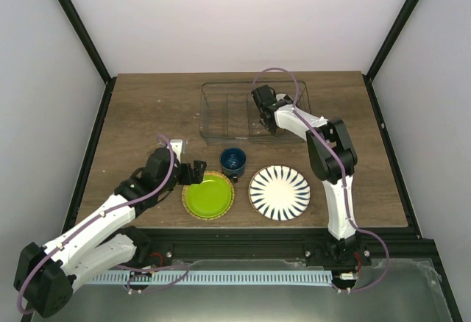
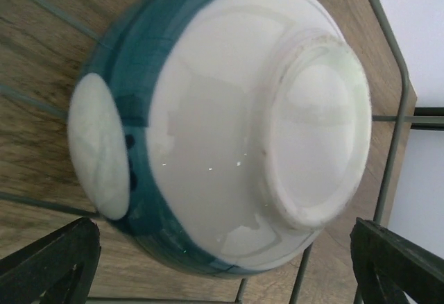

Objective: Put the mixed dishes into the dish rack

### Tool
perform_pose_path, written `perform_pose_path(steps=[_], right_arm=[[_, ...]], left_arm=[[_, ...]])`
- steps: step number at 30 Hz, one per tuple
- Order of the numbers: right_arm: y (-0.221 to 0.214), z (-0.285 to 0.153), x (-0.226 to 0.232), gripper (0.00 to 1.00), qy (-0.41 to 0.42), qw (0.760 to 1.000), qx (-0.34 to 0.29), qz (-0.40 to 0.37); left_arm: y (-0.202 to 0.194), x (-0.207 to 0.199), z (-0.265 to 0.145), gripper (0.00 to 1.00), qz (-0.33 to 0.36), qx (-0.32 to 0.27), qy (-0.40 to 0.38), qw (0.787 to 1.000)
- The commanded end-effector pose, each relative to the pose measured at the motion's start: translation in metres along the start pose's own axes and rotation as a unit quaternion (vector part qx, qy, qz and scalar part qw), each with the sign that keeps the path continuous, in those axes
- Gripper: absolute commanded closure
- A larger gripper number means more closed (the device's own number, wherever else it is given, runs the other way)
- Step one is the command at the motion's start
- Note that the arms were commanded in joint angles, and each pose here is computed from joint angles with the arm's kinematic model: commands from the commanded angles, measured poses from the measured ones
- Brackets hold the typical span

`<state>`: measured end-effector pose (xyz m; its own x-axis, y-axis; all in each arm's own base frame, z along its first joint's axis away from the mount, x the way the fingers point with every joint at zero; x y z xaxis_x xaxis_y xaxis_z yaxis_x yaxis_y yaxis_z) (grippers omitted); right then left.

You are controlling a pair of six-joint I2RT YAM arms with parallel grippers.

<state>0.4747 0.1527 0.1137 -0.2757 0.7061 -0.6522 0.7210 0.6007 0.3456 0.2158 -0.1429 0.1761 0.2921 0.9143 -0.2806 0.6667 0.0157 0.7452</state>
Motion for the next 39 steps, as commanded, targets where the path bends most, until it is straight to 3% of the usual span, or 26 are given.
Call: perform_pose_path(steps=[1, 6, 12, 16, 21, 29, 39], right_arm=[[0.015, -0.029, -0.009, 0.0, 0.015, 1.0, -0.019, 0.017], [0.019, -0.06, -0.018, 0.0, 0.03, 0.998, -0.034, 0.04], [0.02, -0.125, -0.04, 0.0, 0.076, 0.987, -0.074, 0.122], [0.004, -0.17, -0.04, 0.0, 0.149, 0.966, -0.106, 0.182], [-0.032, -0.21, -0.03, 0.0, 0.256, 0.923, -0.141, 0.25], [-0.067, -0.245, -0.017, 0.0, 0.38, 0.854, -0.19, 0.301], [-0.073, -0.255, -0.03, 0.0, 0.374, 0.848, -0.198, 0.32]], left_arm=[[0.003, -0.002, 0.001, 0.0, 0.003, -0.008, -0.009, 1.0], [0.004, -0.003, 0.001, 0.0, 0.005, -0.007, -0.007, 1.0], [0.003, -0.004, 0.01, 0.0, 0.02, 0.02, 0.0, 1.0], [0.0, -0.009, 0.025, 0.0, 0.043, 0.05, -0.01, 0.998], [0.0, -0.018, 0.042, 0.0, 0.051, 0.08, -0.027, 0.995], [0.022, -0.039, 0.041, 0.0, 0.044, 0.064, -0.071, 0.994], [0.036, -0.064, 0.065, 0.02, 0.078, 0.113, -0.031, 0.99]])
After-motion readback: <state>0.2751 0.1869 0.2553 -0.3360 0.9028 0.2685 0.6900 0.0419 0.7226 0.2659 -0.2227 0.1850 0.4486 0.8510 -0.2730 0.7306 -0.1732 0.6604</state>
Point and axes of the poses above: each gripper's point midway between its finger pads, its own z axis out along the fingers, its own x axis along the line the jaws close on, y = z × x, the point moved 5 cm from there along -z, back along the fingers, and after that the axes turned 5 degrees about z, right-handed, at the moved point
